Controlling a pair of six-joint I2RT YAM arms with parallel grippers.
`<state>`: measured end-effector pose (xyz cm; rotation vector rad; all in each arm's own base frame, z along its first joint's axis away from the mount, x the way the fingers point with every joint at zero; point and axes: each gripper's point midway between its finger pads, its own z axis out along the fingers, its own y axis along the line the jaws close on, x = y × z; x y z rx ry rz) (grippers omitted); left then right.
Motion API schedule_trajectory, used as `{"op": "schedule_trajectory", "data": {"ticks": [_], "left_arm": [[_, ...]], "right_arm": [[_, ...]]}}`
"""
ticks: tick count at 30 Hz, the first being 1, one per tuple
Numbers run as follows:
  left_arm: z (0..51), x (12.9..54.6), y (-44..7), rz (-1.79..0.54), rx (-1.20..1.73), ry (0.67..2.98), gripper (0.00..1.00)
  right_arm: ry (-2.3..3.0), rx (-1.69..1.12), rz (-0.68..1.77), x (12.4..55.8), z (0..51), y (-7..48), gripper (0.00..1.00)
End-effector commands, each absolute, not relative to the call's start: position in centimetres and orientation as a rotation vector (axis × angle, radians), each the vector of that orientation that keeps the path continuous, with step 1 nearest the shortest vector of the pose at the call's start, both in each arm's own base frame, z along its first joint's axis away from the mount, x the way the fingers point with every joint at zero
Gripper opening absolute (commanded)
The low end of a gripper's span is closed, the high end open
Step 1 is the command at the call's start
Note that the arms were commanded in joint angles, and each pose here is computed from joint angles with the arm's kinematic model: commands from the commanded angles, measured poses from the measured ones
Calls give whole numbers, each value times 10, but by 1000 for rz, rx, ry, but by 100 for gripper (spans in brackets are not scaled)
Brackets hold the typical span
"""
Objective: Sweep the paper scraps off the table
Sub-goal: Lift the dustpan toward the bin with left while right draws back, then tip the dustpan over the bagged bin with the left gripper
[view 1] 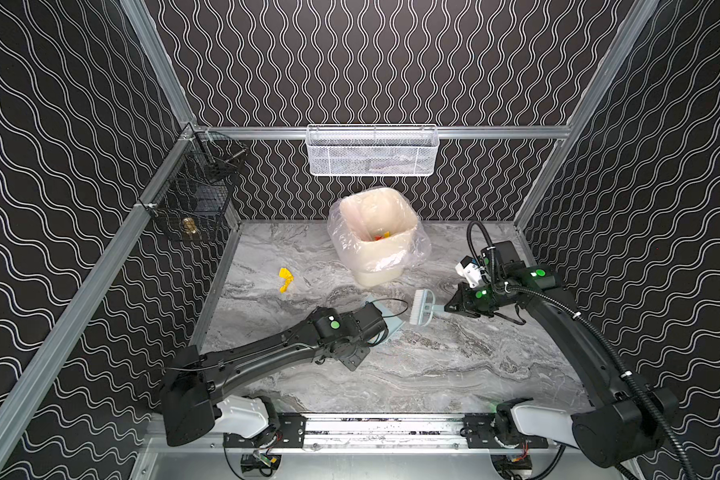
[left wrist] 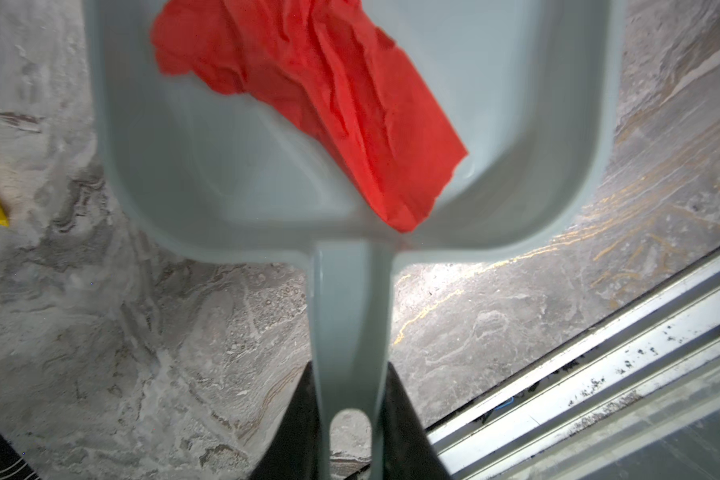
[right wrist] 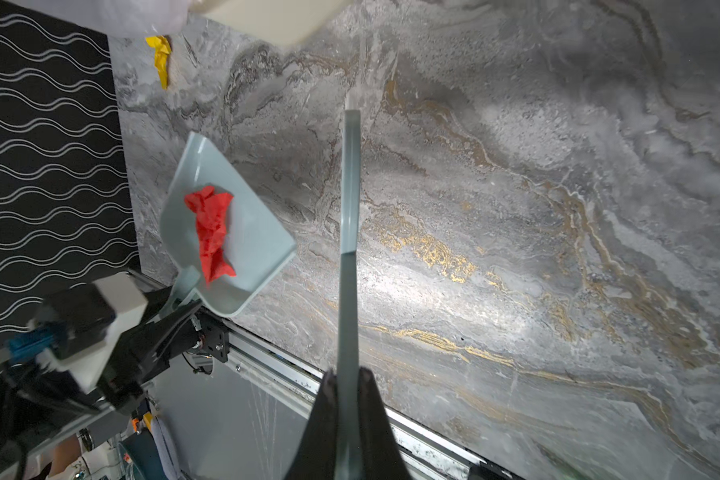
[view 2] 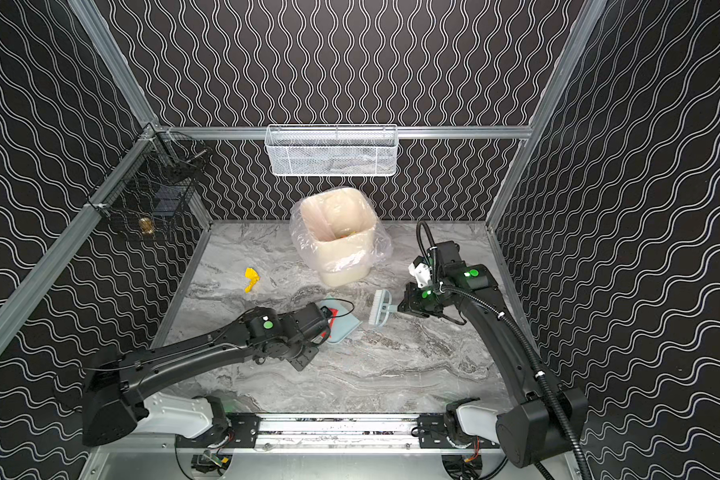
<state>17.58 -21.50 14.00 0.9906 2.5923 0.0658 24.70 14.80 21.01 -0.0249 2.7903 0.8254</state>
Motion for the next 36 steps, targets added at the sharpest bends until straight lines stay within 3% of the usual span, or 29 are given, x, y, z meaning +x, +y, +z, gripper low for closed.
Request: {"op": "schedule_trajectory", "data": {"ticks": [1,19,29,36], "left_arm": [[162,180,-196,152,911,2576,0],[282,222,-154,22,597,2541,0],[315,277,-137,-17,560,2541,0],[325,326,-124,131,580,2534,0]], "right_arm": [[2738,-64,865,252,217,150,0],[2660,-72,939,257,227,142,0],[2636,-58,945,256,230,136,0],[2639,-40,933,254,228,131,0]]}}
